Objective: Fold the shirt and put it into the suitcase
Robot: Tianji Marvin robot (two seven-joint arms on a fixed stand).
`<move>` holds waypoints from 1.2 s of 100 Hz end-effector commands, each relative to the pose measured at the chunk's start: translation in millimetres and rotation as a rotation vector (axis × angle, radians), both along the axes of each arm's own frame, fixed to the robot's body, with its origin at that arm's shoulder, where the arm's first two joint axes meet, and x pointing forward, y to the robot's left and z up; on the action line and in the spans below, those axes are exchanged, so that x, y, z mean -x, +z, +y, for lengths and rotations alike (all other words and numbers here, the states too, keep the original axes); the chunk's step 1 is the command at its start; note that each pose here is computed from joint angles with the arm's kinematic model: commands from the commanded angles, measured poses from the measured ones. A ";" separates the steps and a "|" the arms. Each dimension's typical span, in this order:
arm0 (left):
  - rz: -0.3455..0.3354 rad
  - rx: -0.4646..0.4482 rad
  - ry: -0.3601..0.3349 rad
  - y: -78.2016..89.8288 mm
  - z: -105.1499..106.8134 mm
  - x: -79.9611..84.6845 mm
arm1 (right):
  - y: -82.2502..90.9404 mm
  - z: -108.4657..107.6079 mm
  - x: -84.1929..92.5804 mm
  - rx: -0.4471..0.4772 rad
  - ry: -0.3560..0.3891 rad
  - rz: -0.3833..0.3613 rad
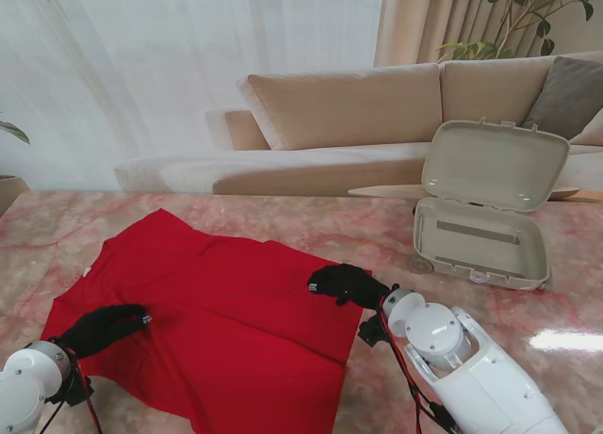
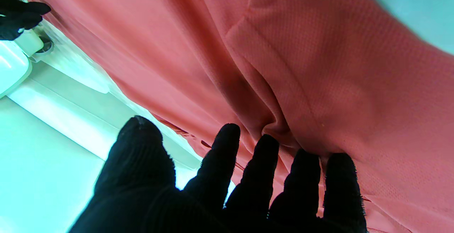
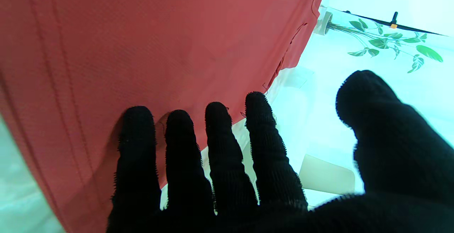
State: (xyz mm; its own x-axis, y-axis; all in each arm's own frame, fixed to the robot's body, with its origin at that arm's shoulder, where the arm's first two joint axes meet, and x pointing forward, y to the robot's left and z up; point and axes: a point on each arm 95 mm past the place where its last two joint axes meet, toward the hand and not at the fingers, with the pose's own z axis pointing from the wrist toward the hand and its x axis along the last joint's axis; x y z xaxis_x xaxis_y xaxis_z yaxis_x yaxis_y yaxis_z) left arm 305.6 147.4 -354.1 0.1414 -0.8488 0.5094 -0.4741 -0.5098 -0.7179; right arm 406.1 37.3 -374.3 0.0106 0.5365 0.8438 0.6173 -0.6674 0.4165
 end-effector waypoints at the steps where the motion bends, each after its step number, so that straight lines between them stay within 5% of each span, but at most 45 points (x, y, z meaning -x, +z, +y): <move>1: 0.048 0.007 -0.012 -14.1 -3.8 9.3 | -5.8 -1.5 -0.7 0.010 0.001 0.028; 69: 0.071 0.001 -0.083 -24.1 -31.6 24.7 | -4.4 -13.8 -45.3 0.152 -0.036 -0.014; 120: 0.100 -0.031 -0.126 -15.5 -60.2 35.4 | 0.5 -25.3 -71.4 0.236 -0.067 -0.027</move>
